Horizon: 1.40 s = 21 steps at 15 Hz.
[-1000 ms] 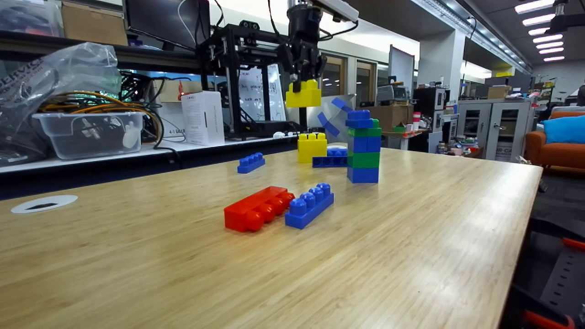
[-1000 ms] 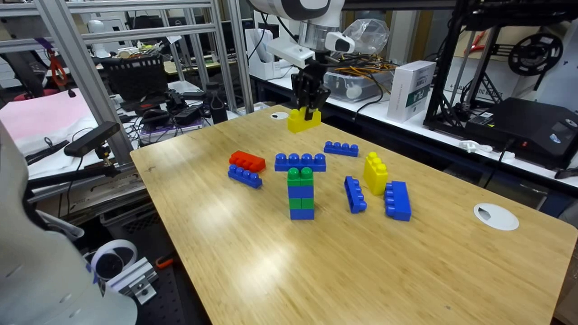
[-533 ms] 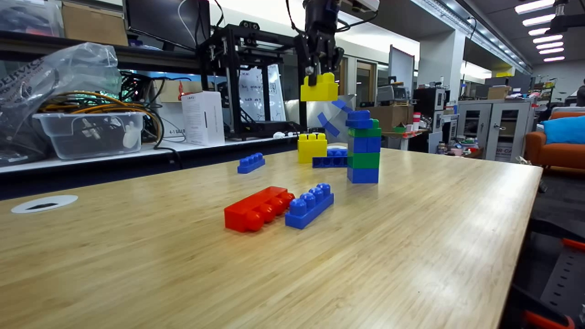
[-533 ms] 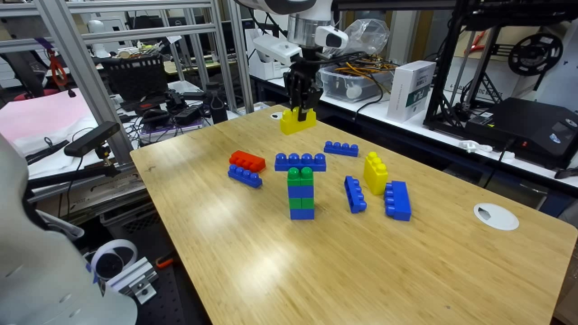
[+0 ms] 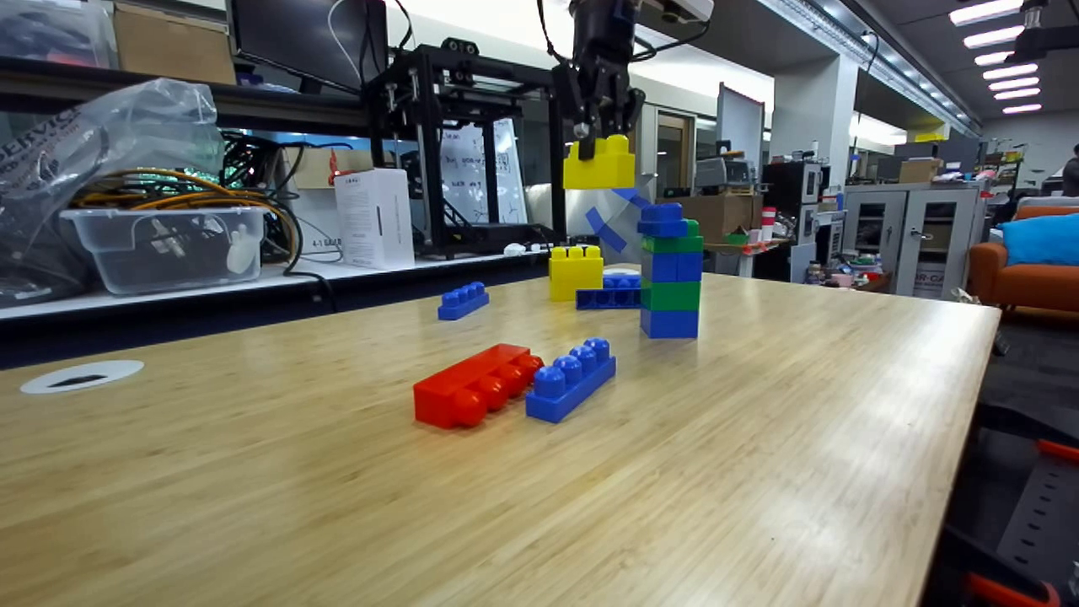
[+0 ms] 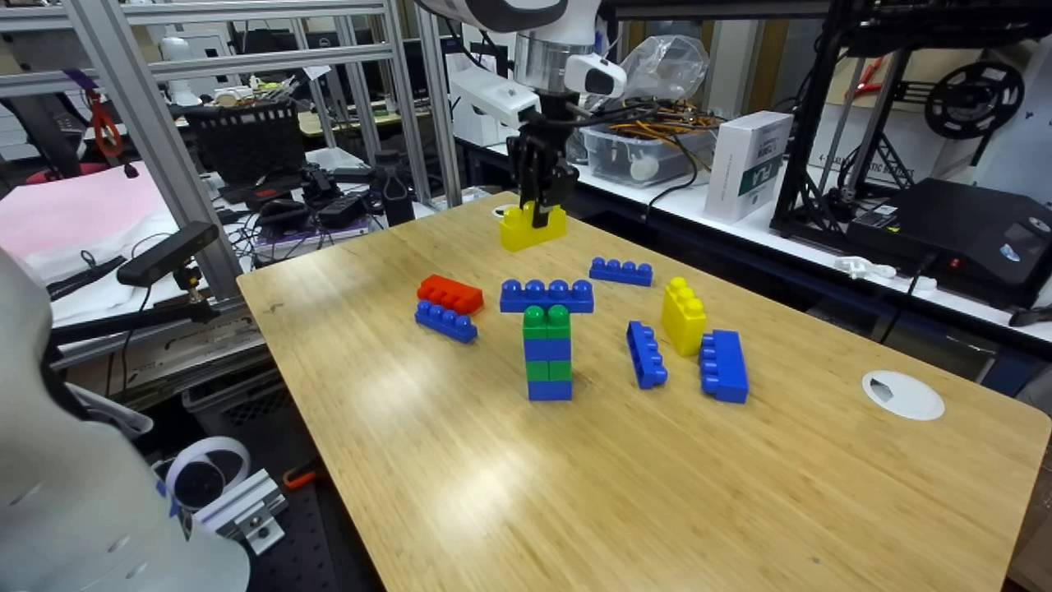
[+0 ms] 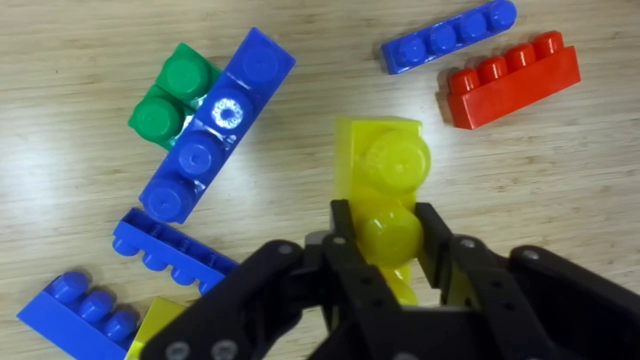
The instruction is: Pick the yellow block and put it on the green block
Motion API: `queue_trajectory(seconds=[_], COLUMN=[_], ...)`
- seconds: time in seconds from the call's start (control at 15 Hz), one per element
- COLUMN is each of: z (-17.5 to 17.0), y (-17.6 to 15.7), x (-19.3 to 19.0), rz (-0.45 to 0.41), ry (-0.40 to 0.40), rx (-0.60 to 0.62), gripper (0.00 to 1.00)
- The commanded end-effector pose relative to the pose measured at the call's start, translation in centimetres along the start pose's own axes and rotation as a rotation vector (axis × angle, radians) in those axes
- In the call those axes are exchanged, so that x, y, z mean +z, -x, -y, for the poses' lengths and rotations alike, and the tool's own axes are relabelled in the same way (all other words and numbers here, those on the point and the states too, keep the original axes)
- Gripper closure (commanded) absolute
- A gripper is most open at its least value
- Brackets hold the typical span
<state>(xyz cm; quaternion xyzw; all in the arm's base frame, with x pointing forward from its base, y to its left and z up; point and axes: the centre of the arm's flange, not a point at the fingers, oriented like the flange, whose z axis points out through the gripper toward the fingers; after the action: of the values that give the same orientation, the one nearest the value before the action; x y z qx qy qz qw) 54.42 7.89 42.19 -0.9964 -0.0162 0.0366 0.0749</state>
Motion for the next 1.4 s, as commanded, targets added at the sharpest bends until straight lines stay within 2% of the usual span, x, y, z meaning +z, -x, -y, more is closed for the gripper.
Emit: queue_trajectory(seconds=[0.0, 0.33, 0.4, 0.8, 1.0, 1.13, 1.33], z=[0.0, 0.0, 0.0, -0.2, -1.0, -2.2, -4.5], y=[0.0, 0.0, 0.2, 3.8, 6.1, 6.8, 6.5], x=[0.0, 0.0, -0.2, -6.5, -10.1, -11.5, -11.1], rz=[0.000, 0.000, 0.005, -0.054, -0.081, -0.101, -0.108], ry=[0.000, 0.000, 0.000, 0.036, 0.051, 0.038, 0.016], rx=[0.000, 0.000, -0.007, -0.015, 0.023, 0.065, 0.162], gripper=[0.65, 0.65, 0.90, 0.90, 0.90, 0.90, 0.90])
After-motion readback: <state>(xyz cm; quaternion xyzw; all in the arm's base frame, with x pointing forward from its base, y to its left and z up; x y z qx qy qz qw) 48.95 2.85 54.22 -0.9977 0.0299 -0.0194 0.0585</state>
